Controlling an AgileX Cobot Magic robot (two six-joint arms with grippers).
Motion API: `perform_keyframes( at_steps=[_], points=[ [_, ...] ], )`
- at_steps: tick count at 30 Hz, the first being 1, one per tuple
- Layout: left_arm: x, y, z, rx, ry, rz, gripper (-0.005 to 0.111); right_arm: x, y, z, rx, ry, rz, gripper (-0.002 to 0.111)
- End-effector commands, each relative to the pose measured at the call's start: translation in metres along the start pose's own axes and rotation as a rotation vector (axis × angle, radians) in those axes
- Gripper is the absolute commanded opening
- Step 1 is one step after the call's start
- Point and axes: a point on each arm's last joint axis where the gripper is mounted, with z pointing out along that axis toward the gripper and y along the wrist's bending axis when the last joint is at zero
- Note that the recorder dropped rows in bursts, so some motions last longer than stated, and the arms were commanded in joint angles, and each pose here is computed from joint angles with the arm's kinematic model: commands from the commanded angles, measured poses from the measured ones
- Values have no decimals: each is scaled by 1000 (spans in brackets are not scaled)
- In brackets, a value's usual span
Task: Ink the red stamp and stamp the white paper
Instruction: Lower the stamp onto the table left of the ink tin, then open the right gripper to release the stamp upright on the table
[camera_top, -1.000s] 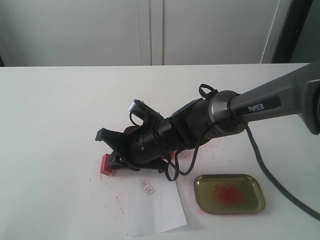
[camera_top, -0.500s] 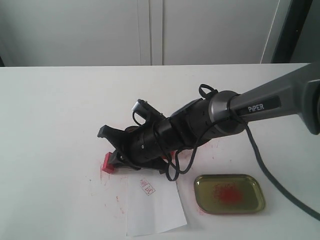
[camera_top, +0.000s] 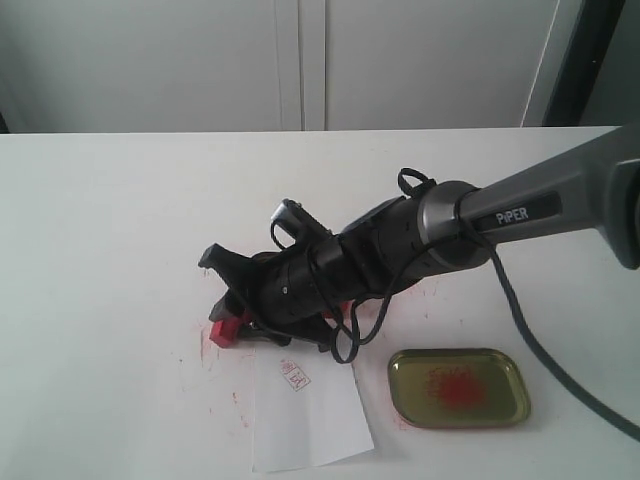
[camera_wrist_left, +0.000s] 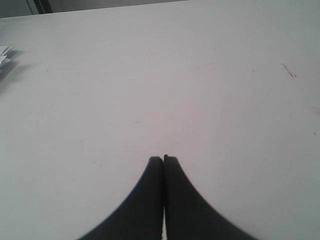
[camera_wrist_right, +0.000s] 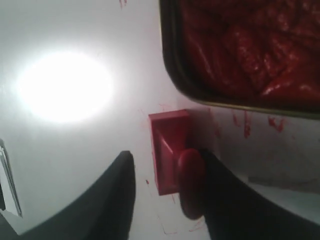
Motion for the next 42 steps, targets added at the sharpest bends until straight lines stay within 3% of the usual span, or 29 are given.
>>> perform_keyframes(
  at_steps=[1, 13, 42],
  points=[
    [0, -1, 0, 8, -1, -7, 0, 0, 4, -10, 2, -27, -2, 46],
    [0, -1, 0, 8, -1, -7, 0, 5, 3, -31, 27, -86, 7, 46],
    [0, -1, 0, 8, -1, -7, 0, 3, 5, -34, 29, -110, 20, 46]
  ],
)
